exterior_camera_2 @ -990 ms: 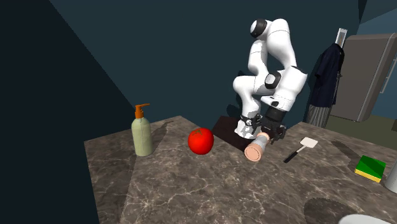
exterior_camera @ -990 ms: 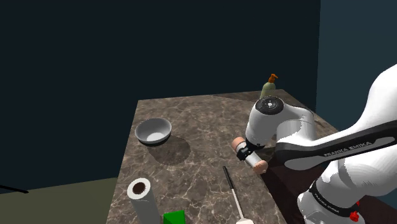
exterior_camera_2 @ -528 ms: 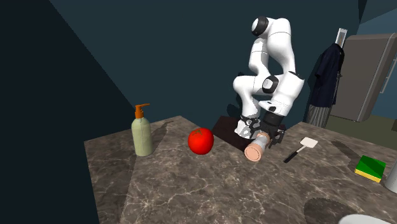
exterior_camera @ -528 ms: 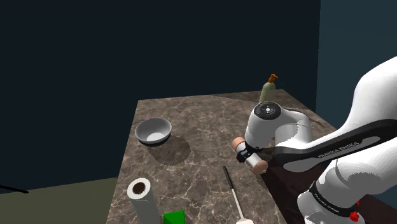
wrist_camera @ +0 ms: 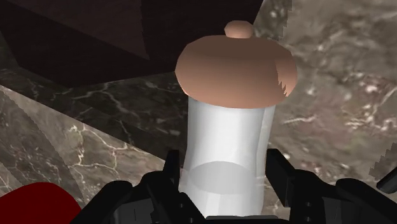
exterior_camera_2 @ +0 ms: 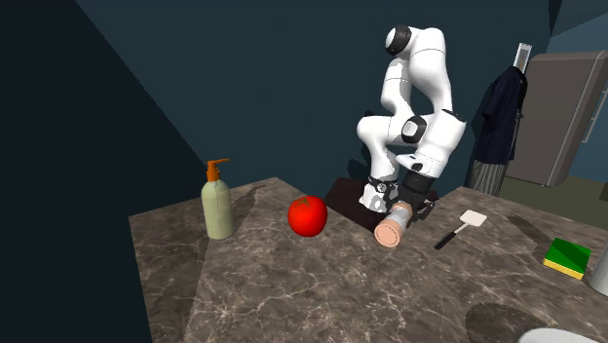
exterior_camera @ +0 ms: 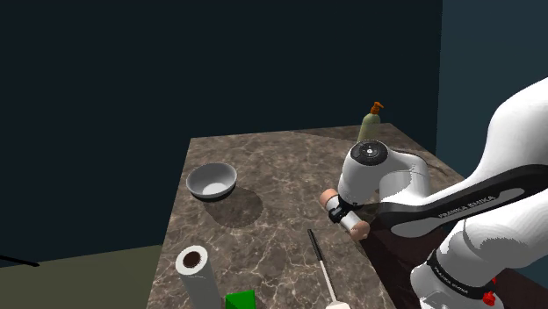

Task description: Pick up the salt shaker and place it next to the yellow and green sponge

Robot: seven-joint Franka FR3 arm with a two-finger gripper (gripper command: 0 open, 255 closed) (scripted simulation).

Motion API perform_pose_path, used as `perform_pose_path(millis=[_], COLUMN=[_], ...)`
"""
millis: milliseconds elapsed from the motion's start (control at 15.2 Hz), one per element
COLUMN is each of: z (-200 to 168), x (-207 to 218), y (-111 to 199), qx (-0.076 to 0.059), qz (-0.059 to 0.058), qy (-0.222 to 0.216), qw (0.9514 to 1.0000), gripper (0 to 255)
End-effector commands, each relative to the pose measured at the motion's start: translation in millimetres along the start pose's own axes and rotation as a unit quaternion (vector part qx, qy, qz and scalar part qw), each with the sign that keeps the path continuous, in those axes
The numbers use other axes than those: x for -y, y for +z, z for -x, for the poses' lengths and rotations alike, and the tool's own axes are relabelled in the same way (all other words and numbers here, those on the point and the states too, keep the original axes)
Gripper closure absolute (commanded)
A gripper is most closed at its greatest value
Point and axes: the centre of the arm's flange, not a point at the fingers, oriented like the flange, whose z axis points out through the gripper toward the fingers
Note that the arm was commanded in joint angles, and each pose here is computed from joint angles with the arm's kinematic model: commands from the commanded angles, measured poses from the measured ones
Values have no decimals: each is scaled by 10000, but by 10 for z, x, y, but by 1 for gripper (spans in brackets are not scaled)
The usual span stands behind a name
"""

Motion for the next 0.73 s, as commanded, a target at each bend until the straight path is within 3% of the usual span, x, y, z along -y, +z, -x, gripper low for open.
perform_pose_path(millis=[0, 330, 660], z=[0, 0, -54], x=[0, 0, -70], y=[0, 0, -249], qx=[0, -1, -1], qz=[0, 0, 0], qy=[0, 0, 0], qw=[10000, 10000, 10000], gripper=[255, 255, 255])
